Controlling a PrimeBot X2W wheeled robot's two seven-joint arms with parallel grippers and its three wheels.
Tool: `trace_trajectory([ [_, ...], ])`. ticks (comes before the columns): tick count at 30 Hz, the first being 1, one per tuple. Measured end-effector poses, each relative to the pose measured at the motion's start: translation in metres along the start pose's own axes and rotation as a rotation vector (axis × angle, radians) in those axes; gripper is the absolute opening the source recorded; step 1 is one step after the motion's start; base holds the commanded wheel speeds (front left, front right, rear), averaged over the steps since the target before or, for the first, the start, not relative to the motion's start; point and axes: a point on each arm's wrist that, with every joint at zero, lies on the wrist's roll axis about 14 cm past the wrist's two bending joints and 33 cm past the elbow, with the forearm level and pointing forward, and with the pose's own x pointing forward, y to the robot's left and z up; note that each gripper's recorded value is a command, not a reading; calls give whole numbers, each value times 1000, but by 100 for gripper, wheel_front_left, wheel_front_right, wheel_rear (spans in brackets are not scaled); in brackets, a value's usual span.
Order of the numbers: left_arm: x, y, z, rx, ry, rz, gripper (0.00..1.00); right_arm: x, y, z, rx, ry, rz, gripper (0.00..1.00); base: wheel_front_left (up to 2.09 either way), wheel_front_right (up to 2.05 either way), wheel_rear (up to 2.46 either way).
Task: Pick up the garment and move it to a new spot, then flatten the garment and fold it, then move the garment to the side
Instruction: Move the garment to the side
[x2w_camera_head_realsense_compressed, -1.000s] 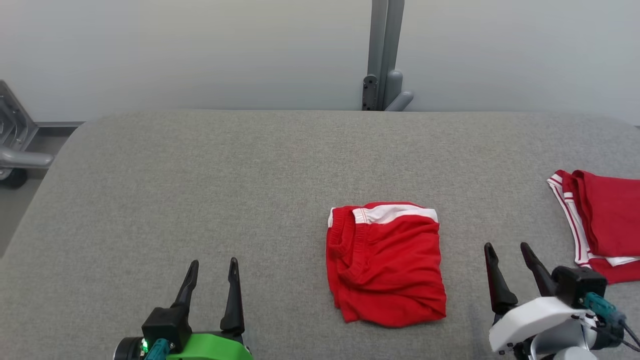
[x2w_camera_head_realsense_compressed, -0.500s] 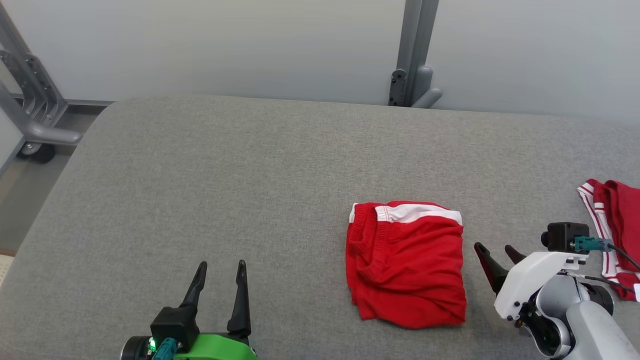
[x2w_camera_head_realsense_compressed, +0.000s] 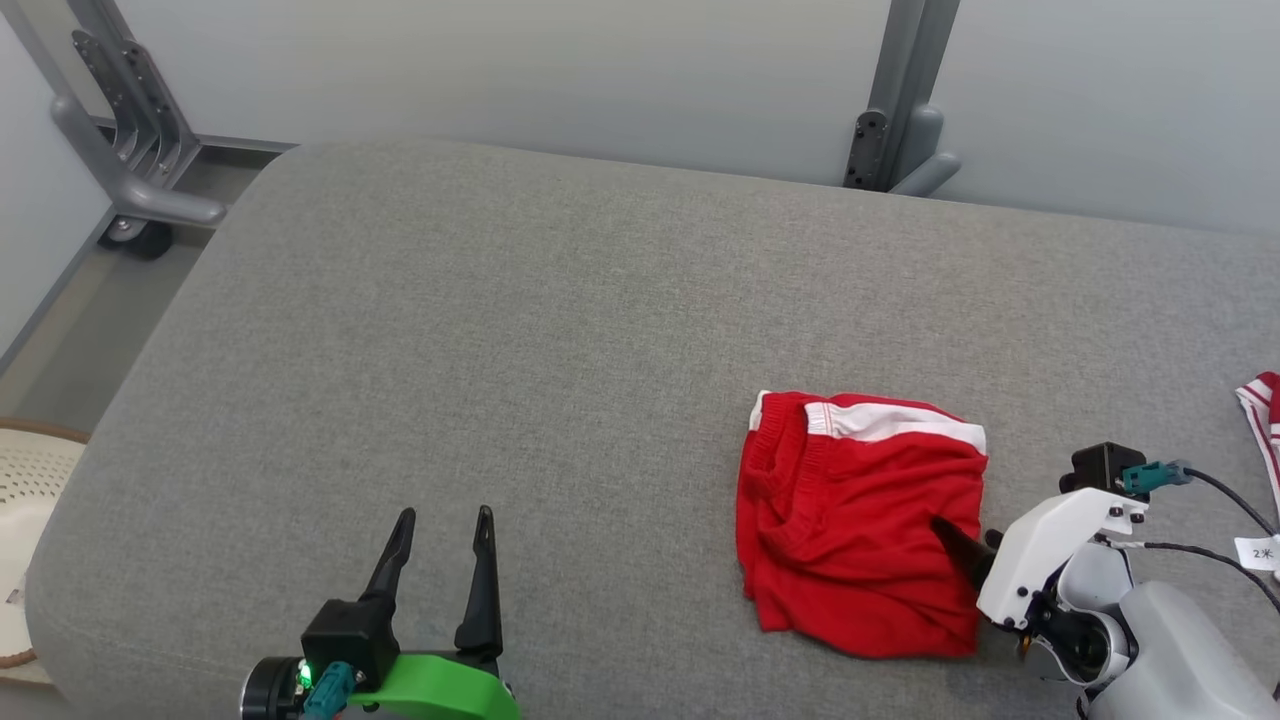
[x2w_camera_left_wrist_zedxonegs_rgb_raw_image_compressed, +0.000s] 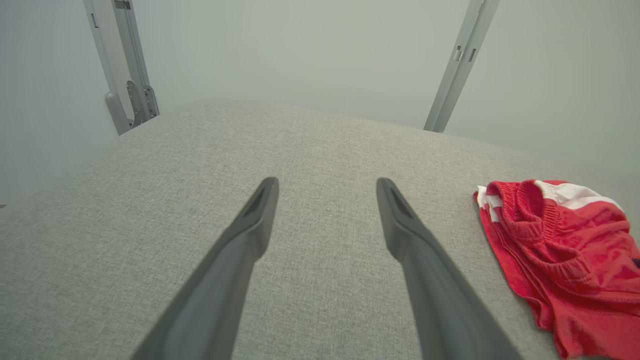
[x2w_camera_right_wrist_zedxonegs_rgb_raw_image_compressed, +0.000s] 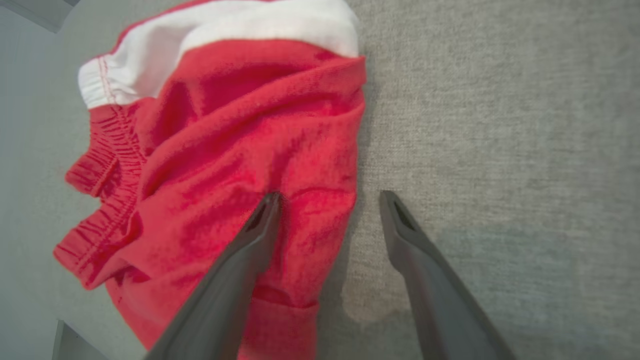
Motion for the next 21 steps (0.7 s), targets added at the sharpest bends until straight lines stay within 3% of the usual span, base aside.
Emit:
trace_trajectory([
  [5,0,5,-2,2,9,15,100,11,2,-6,0,50,8,100,0,0,0],
  [6,0,5,-3,3,10,16,100,12,3,-6,-1,55,10,88,0,0,0],
  [7,1,5,-2,3,9,18,100,13,4,-6,-2,57,13,58,0,0,0],
  [8,1,5,-2,4,9,18,100,14,5,-6,0,57,17,42,0,0,0],
  [10,2,5,-2,4,10,17,100,14,6,-6,-1,58,22,15,0,0,0],
  [12,3,5,-2,4,10,16,100,13,6,-6,0,53,26,0,0,0,0],
  [21,13,-13,-4,4,15,-44,100,-2,-11,14,-40,-18,12,0,0,0,0],
])
